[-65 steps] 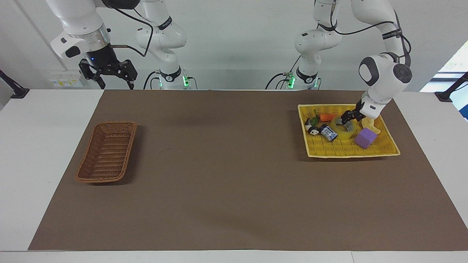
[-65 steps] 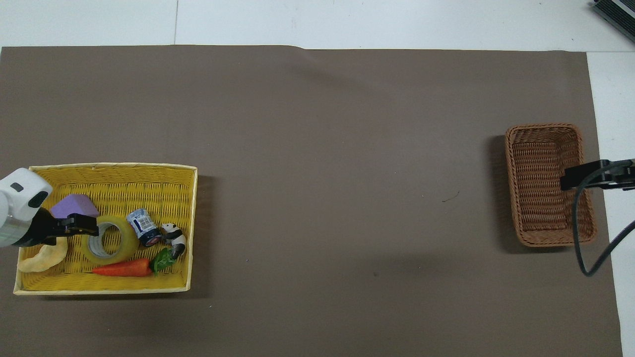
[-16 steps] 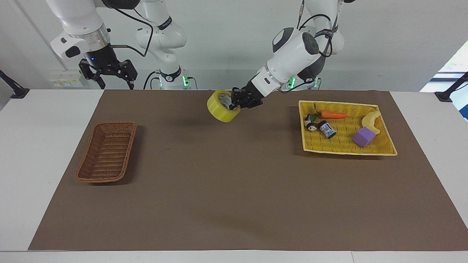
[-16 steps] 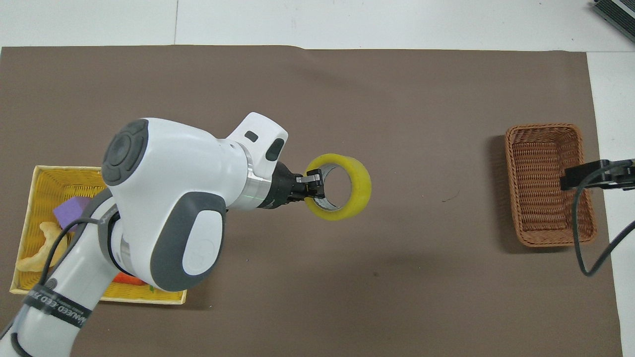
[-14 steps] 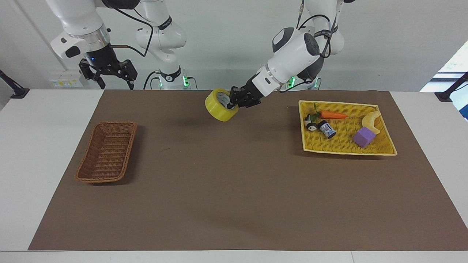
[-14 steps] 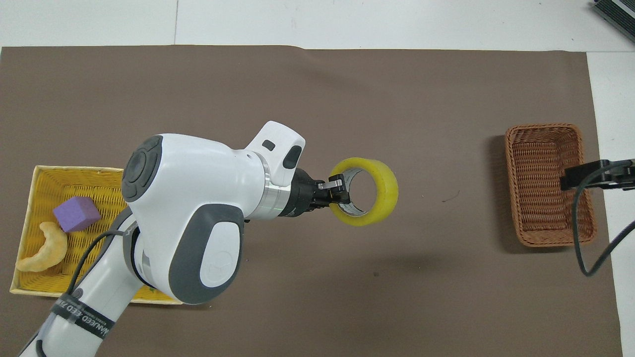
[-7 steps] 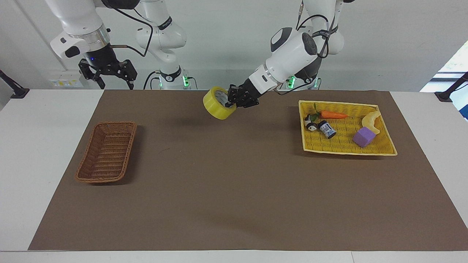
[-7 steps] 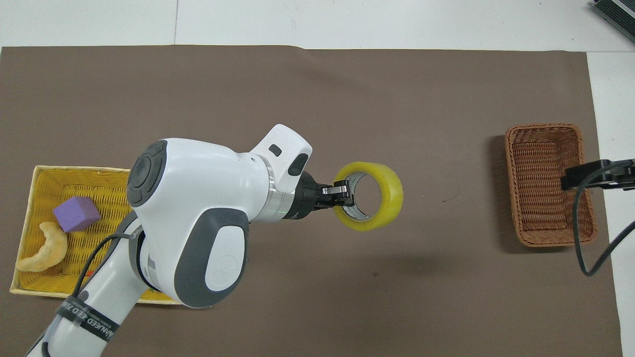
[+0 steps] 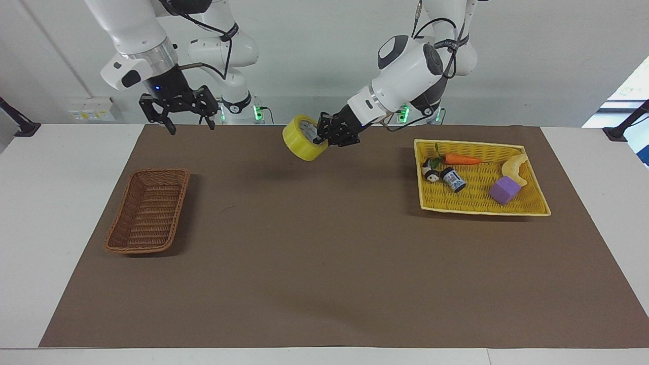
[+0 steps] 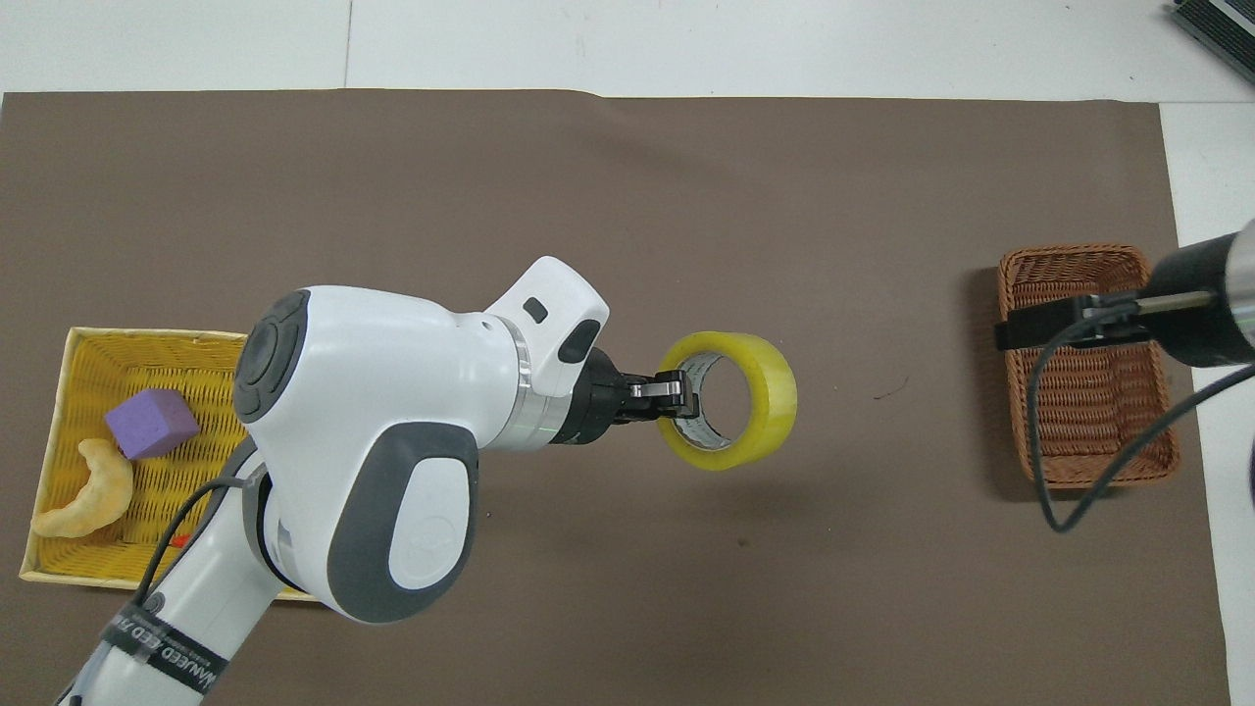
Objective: Move tape to another basket
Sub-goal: 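Reach the right gripper toward the tape held by the left gripper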
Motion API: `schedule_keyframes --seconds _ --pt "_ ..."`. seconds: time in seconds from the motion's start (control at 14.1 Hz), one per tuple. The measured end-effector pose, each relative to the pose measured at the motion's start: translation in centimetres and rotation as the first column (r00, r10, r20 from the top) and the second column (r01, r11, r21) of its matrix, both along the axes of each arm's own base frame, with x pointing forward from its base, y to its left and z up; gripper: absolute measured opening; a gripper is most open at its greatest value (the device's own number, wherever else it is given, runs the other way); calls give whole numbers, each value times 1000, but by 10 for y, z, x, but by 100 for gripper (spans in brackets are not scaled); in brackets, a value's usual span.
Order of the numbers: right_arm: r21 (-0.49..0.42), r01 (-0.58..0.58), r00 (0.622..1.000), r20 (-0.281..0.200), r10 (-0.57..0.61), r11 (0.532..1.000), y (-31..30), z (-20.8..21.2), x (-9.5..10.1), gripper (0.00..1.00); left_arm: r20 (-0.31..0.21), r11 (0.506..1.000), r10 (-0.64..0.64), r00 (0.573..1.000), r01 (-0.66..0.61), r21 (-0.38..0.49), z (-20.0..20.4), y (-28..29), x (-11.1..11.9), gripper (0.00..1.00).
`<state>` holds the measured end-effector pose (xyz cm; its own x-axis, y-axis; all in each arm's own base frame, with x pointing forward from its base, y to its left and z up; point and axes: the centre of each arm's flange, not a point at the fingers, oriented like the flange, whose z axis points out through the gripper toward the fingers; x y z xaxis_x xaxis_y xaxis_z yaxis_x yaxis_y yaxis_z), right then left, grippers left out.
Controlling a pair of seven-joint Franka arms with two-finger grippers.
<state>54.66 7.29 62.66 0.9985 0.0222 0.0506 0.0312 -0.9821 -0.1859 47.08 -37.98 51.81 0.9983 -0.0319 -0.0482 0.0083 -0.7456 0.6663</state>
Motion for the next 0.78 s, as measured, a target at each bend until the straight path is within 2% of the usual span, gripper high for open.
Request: schedule_keyframes --seconds 0.21,0.43,0.64,0.78 --pt "160 84 995 -71 -73 984 56 -22 11 100 -1 1000 -1 1000 1 1 -1 0 0 23" --pt "282 123 988 -130 -89 952 65 -32 17 100 -2 1000 -1 1000 1 1 -1 0 0 23" --pt "374 121 985 -162 -63 920 73 -38 17 100 -2 1000 -1 1000 1 2 -1 0 0 23" --pt "396 117 982 -184 -46 911 79 -47 14 100 -2 1000 -1 1000 1 2 -1 0 0 23"
